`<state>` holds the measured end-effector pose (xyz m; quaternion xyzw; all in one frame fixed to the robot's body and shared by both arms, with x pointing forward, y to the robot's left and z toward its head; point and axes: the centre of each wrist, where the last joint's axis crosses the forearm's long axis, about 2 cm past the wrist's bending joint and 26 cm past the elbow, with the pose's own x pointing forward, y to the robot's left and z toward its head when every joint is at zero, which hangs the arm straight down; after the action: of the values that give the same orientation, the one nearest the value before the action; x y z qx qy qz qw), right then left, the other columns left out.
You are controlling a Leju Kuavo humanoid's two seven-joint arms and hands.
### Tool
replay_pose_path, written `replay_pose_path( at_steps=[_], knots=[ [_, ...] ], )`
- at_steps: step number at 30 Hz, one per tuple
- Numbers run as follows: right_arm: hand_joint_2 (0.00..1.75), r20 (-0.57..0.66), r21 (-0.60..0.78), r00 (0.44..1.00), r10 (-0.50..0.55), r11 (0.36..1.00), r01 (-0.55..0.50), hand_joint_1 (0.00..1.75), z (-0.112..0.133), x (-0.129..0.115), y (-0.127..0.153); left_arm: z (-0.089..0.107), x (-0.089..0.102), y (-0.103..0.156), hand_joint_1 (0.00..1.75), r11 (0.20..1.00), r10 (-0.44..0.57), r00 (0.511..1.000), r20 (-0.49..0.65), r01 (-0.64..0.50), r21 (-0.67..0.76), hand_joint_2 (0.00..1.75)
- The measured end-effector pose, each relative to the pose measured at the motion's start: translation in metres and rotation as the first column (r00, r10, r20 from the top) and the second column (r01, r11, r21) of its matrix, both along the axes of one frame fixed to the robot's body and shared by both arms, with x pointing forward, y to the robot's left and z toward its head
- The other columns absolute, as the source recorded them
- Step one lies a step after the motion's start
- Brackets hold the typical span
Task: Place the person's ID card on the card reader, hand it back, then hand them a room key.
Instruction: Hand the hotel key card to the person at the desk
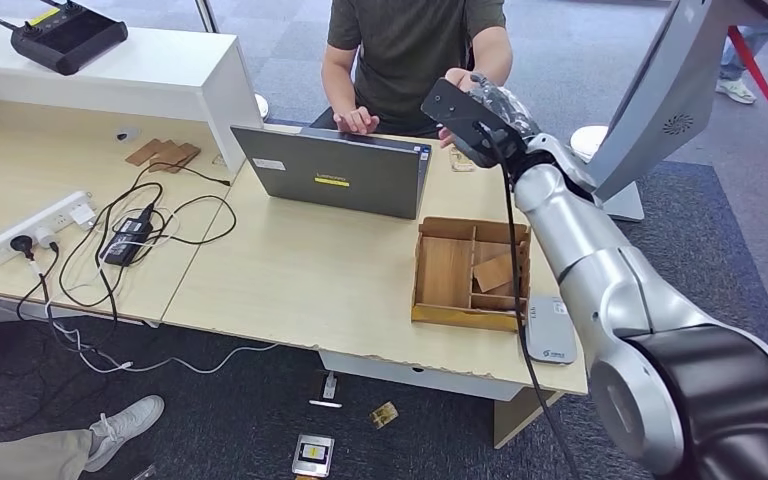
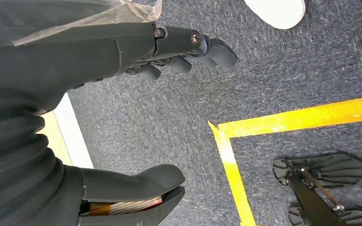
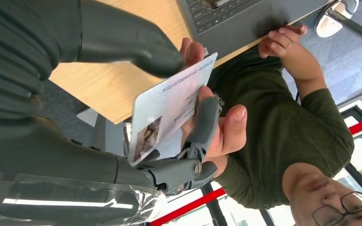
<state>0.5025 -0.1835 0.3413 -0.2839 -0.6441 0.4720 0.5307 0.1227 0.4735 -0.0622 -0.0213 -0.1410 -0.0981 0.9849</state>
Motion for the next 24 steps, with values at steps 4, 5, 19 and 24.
replay_pose_path(
  at_steps=[4,5,19,24],
  knots=[
    [1.75,0.058,0.036,0.998,-0.003,0.999,0.001,0.0,0.001,0.0,-0.001,-0.001,-0.002,0.0,0.0,1.0,0.004,1.0,0.001,-0.004,0.006,1.75],
    [1.75,0.08,0.047,0.997,-0.001,0.999,-0.003,0.0,0.001,0.0,-0.001,-0.001,-0.002,0.0,0.0,1.0,0.006,1.0,0.002,-0.006,0.007,1.75],
    [1.75,0.069,0.431,0.976,0.206,0.876,-0.215,0.0,-0.037,-0.004,-0.045,-0.008,-0.035,0.001,0.0,0.999,0.054,0.998,-0.01,-0.054,-0.003,1.75],
    [1.75,-0.087,0.629,0.977,0.195,0.771,-0.098,0.0,-0.088,-0.028,-0.093,-0.008,-0.042,0.005,0.0,0.998,0.069,0.997,-0.023,-0.069,0.006,1.75]
  ],
)
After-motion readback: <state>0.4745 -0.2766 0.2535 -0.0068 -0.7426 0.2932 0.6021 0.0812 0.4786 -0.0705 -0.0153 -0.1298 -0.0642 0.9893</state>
